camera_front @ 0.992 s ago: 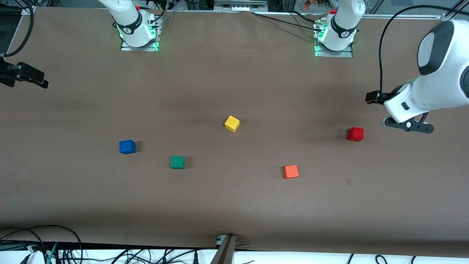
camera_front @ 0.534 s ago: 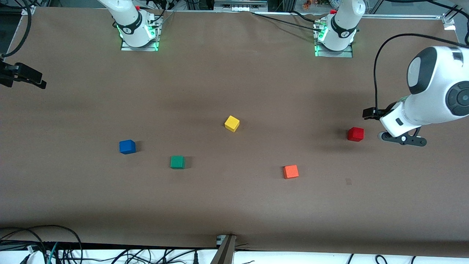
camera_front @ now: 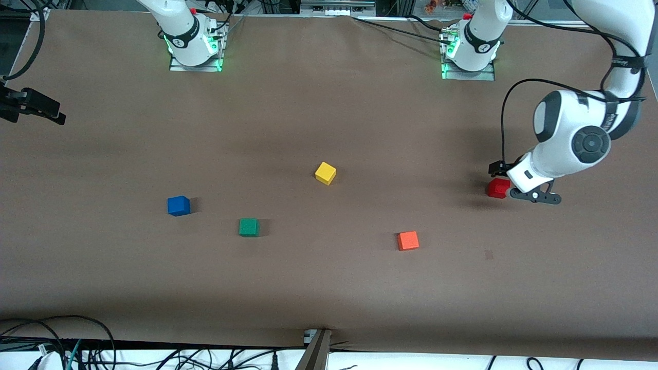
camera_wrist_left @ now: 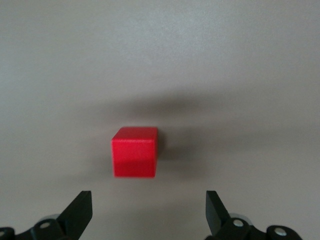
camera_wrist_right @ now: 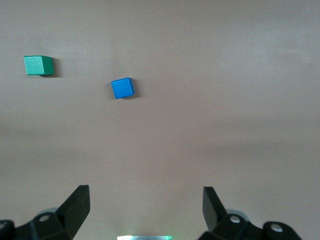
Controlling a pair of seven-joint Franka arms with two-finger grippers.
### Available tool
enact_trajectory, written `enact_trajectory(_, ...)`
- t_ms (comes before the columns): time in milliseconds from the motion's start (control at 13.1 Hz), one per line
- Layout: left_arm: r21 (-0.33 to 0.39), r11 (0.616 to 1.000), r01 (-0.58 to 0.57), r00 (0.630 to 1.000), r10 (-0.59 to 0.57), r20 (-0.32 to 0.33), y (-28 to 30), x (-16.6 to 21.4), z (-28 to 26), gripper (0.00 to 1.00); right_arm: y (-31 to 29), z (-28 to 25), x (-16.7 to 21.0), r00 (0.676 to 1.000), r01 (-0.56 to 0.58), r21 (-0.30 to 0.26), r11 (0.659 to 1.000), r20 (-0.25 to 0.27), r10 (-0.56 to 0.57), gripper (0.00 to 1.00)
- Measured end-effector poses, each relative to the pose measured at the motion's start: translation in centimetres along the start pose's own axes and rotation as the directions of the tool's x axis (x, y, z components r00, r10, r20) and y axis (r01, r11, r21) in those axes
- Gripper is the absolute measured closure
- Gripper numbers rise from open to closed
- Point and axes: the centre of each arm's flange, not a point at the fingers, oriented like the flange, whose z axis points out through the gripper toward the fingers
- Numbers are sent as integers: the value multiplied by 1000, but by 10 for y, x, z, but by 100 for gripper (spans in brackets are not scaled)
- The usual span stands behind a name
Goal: Pass red block to right arm, stack on blue
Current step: 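Move the left gripper down over the red cube, then close the left gripper on the red cube and lift it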
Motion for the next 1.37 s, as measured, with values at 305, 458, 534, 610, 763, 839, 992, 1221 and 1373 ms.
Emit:
enact_trajectory(305, 55, 997, -54, 998, 55, -27, 1, -6, 14, 0, 0, 0, 0, 1000, 0, 0, 1000, 0, 0, 0)
enact_trajectory(458, 62, 996, -59, 997, 62, -50, 0, -5, 18, 0, 0, 0, 0, 1000, 1, 0, 1000, 0, -1, 0)
enact_trajectory(534, 61, 997, -54, 996, 58, -68, -4, -5, 24, 0, -1, 0, 0, 1000, 1, 0, 1000, 0, -1, 0)
enact_trajectory(610, 61, 997, -47, 995, 52, -87, -11, -7, 34, 0, -1, 0, 0, 1000, 2, 0, 1000, 0, -2, 0)
enact_trajectory(763, 57, 998, -35, 992, 42, -115, -23, -14, 56, 0, -1, 0, 0, 1000, 2, 0, 1000, 0, -2, 0)
enact_trajectory(839, 54, 998, -29, 991, 36, -132, -27, -18, 64, 0, -1, 0, 0, 1000, 2, 0, 1000, 0, -2, 0)
enact_trajectory(992, 50, 998, -25, 986, 33, -161, -30, -23, 73, 0, -1, 0, 0, 1000, 1, 0, 1000, 0, -1, 0)
enact_trajectory(1221, 49, 998, -32, 983, 41, -181, -26, -24, 76, 0, -1, 0, 0, 1000, 1, 0, 1000, 0, -1, 0)
enact_trajectory(1373, 48, 998, -34, 980, 43, -195, -24, -23, 81, 0, -1, 0, 0, 1000, 2, 0, 1000, 0, -2, 0)
